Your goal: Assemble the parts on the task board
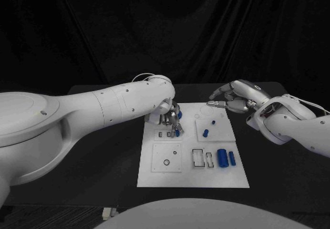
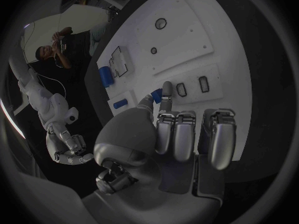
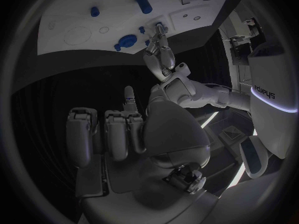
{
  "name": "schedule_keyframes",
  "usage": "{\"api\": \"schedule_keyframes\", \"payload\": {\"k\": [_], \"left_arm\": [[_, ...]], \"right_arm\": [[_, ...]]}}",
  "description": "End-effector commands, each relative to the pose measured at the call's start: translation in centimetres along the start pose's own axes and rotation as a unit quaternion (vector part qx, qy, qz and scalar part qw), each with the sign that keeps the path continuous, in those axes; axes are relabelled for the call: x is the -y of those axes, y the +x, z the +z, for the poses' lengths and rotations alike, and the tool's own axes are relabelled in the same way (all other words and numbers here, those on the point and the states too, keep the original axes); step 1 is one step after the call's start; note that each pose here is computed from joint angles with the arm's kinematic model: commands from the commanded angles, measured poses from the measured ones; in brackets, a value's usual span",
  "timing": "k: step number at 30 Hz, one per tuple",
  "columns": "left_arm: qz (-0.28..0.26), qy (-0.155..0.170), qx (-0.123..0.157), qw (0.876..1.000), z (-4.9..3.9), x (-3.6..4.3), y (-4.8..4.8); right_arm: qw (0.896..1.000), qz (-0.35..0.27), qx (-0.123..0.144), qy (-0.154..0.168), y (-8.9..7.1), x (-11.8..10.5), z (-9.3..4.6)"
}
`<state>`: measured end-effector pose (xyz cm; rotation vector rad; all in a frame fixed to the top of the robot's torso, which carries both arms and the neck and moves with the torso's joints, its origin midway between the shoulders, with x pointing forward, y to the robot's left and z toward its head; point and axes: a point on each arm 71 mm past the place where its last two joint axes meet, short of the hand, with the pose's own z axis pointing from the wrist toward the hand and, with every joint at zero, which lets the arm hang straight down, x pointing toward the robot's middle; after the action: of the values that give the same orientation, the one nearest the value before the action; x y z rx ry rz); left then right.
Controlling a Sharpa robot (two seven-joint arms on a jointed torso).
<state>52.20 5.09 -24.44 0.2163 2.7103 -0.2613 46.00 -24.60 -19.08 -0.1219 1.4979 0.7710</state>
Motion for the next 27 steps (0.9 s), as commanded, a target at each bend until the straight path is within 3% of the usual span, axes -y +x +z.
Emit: {"api": "schedule_keyframes", "payload": {"k": [1, 10, 27], "left_arm": [[0.001, 0.010, -0.007, 1.000, 0.06, 0.28, 0.15], [0.004, 0.012, -0.009, 1.000, 0.06, 0.54, 0.22], [0.003, 0.011, -0.009, 1.000, 0.03, 0.30, 0.24]], "right_arm": [[1.000, -0.001, -0.003, 0.004, 0.11, 0.08, -0.04], [1.000, 0.000, -0.005, 0.004, 0.18, 0.04, 0.04], [1.000, 0.000, -0.009, 0.007, 0.25, 0.07, 0.09]]}}
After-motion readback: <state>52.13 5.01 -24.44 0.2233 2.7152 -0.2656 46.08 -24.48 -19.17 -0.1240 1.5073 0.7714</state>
